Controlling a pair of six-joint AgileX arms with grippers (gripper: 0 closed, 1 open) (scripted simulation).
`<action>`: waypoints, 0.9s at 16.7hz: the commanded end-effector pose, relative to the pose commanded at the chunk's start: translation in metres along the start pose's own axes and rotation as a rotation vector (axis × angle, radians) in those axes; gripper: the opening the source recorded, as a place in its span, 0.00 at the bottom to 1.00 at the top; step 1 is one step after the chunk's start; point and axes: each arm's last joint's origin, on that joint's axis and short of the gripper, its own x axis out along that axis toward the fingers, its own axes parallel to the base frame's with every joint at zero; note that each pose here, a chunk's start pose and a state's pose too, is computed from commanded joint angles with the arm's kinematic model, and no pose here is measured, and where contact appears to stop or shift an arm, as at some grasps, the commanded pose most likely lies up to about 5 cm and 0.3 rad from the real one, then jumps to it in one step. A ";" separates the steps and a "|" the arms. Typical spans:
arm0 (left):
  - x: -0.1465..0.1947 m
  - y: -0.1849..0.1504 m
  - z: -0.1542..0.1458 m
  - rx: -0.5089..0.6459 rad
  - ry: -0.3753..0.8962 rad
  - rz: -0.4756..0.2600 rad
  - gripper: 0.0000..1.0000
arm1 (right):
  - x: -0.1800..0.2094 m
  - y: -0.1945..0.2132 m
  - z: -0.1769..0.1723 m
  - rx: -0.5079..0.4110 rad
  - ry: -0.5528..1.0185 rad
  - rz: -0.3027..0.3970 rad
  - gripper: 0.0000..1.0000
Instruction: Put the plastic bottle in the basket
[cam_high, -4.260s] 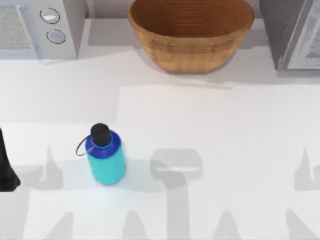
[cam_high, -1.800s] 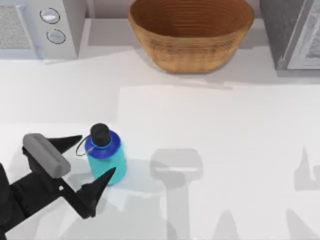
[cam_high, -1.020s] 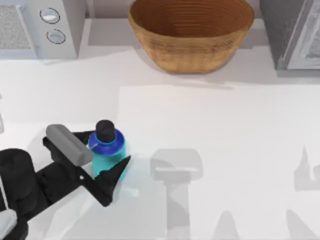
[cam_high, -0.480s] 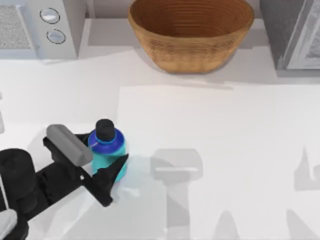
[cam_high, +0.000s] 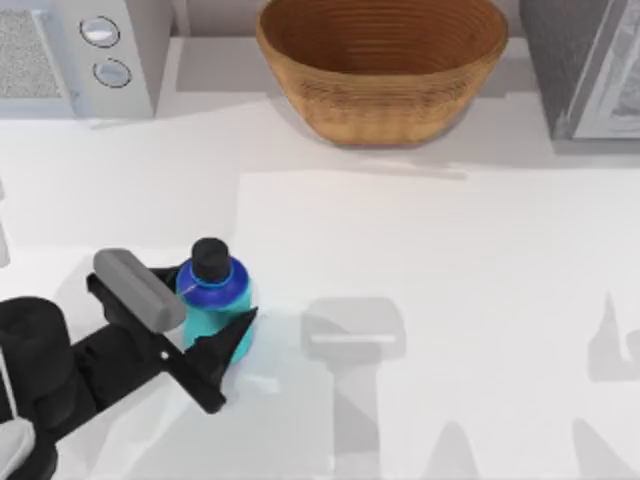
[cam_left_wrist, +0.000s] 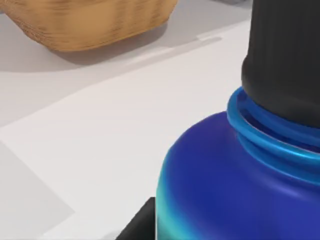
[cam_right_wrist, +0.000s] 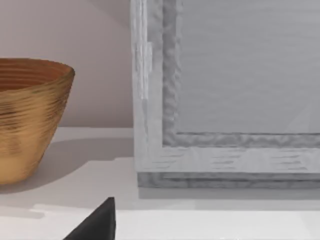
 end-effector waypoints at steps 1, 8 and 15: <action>0.000 0.000 0.000 0.001 -0.001 0.000 0.00 | 0.000 0.000 0.000 0.000 0.000 0.000 1.00; -0.014 0.014 0.019 0.072 -0.010 -0.049 0.00 | 0.000 0.000 0.000 0.000 0.000 0.000 1.00; -0.070 0.039 0.059 0.154 -0.014 -0.046 0.00 | 0.000 0.000 0.000 0.000 0.000 0.000 1.00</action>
